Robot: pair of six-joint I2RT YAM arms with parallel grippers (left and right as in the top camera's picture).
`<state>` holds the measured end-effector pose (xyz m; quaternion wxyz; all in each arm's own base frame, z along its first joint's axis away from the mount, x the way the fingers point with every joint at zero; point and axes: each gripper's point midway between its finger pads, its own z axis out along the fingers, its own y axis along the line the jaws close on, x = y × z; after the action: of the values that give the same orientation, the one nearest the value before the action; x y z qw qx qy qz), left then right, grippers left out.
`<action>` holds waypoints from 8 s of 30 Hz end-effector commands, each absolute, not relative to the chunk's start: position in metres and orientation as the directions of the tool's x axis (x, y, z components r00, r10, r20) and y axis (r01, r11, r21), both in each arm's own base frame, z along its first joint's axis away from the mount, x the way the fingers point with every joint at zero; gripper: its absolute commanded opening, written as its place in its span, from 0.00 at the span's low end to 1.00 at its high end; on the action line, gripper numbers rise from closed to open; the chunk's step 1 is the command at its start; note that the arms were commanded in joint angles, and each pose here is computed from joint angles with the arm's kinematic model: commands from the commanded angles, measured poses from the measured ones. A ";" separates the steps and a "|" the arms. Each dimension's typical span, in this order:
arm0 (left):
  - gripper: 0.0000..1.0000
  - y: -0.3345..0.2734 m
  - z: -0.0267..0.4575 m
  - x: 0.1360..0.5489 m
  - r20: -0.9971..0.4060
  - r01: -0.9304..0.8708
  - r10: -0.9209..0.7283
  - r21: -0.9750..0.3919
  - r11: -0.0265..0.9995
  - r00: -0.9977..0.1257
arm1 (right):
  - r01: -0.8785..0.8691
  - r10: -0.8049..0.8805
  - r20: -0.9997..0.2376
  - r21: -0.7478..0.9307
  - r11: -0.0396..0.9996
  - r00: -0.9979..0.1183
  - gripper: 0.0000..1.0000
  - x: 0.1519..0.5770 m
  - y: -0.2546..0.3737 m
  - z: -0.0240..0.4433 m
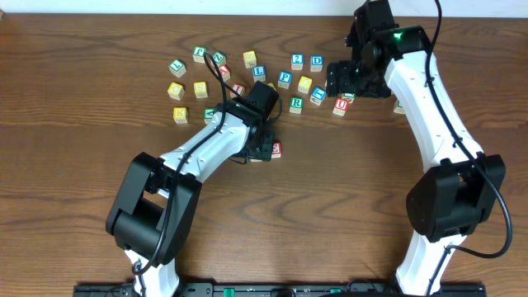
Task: Spell out NEURIPS
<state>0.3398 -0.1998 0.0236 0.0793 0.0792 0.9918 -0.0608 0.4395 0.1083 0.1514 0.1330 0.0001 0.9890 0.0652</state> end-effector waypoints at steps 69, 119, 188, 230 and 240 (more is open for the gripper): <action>0.32 -0.201 0.017 0.365 -0.255 0.189 0.160 -0.094 0.977 -0.953 | -0.022 0.008 -0.257 0.113 0.993 -0.966 0.87 0.439 0.104 0.148; 0.53 -0.149 0.125 0.373 -0.391 0.080 0.022 -0.133 0.988 -0.920 | -0.075 -0.051 -0.165 0.146 0.986 -0.985 0.68 0.399 0.174 0.105; 0.36 -0.153 0.014 0.351 -0.064 0.001 -0.011 -0.180 0.984 -0.998 | -0.099 -0.067 -0.099 0.369 0.924 -0.993 0.18 0.351 0.259 0.003; 0.36 -0.149 0.014 0.351 -0.080 0.095 0.082 -0.164 0.982 -0.993 | -0.232 -0.232 -0.039 0.325 0.917 -0.972 0.01 0.315 0.265 0.013; 0.36 -0.149 0.014 0.352 -0.083 0.095 0.082 -0.164 0.982 -0.993 | -0.264 -0.236 -0.123 0.352 0.898 -0.964 0.01 0.330 0.279 0.017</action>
<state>0.3555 -0.1530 0.0203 0.0470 0.0400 0.9939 -0.0909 0.3221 0.2699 0.0056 0.0162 -0.1153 0.9783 0.1715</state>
